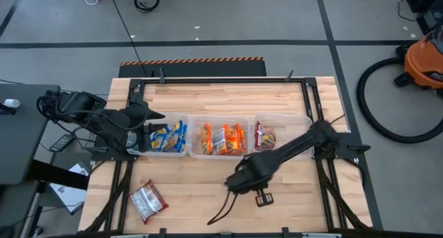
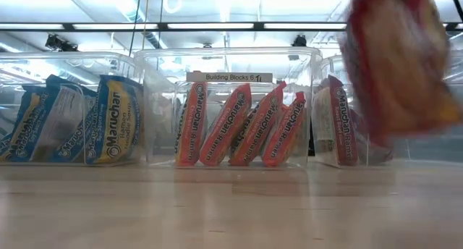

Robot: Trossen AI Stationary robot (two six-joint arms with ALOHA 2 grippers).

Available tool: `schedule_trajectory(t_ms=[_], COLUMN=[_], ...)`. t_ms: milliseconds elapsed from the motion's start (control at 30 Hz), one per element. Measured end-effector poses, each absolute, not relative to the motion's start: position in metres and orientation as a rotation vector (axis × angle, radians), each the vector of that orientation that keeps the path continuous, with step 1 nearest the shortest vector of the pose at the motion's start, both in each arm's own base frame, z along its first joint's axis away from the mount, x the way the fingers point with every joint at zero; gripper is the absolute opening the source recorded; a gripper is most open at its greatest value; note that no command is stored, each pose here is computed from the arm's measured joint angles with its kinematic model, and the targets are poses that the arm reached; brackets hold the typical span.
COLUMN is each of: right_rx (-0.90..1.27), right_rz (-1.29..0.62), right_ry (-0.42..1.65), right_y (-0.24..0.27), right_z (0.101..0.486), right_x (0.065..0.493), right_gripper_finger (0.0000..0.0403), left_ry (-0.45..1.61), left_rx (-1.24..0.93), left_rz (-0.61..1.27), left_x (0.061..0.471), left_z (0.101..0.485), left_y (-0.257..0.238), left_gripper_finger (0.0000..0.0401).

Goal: Sort Maruchan noodles
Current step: Put the red noodle pack into the right transparent bin

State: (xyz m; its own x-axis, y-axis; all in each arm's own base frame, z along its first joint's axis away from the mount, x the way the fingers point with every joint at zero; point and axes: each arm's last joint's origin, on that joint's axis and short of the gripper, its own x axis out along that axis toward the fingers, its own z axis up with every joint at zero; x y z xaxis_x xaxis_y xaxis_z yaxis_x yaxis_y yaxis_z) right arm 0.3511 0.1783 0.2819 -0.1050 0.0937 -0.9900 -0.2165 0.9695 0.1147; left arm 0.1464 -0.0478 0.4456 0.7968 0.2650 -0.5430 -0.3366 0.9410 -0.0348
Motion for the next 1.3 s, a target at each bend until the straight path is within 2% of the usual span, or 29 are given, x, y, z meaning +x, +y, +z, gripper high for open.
schedule_trajectory(t_ms=[133,333,567,667,833,1133,1300], right_rx=[0.047,0.215,0.616,0.775,0.912,1.166,1.209], right_rz=[0.187,-0.050,-0.363,-0.454,-0.581,-0.894,-1.009], right_ry=[1.524,1.343,1.023,0.924,0.877,0.890,0.964], right_y=[0.175,0.157,0.120,0.105,0.085,0.045,0.038], right_z=[0.330,0.385,0.442,0.453,0.439,0.372,0.338], right_x=[0.325,0.282,0.228,0.205,0.171,0.117,0.110], right_gripper_finger=[0.0014,0.0014,0.0014,0.0014,0.0014,0.0014,0.0014], left_ry=[0.563,0.563,0.563,0.563,0.563,0.563,0.563], left_rx=[-0.132,-0.132,-0.132,-0.132,-0.132,-0.132,-0.132], left_rz=[0.324,0.324,0.324,0.324,0.324,0.324,0.324], left_x=[0.146,0.146,0.146,0.146,0.146,0.146,0.146], left_z=[0.446,0.446,0.446,0.446,0.446,0.446,0.446], left_y=[-0.048,-0.048,-0.048,-0.048,-0.048,-0.048,-0.048], left_gripper_finger=[0.0148,0.0148,0.0148,0.0148,0.0148,0.0148,0.0148])
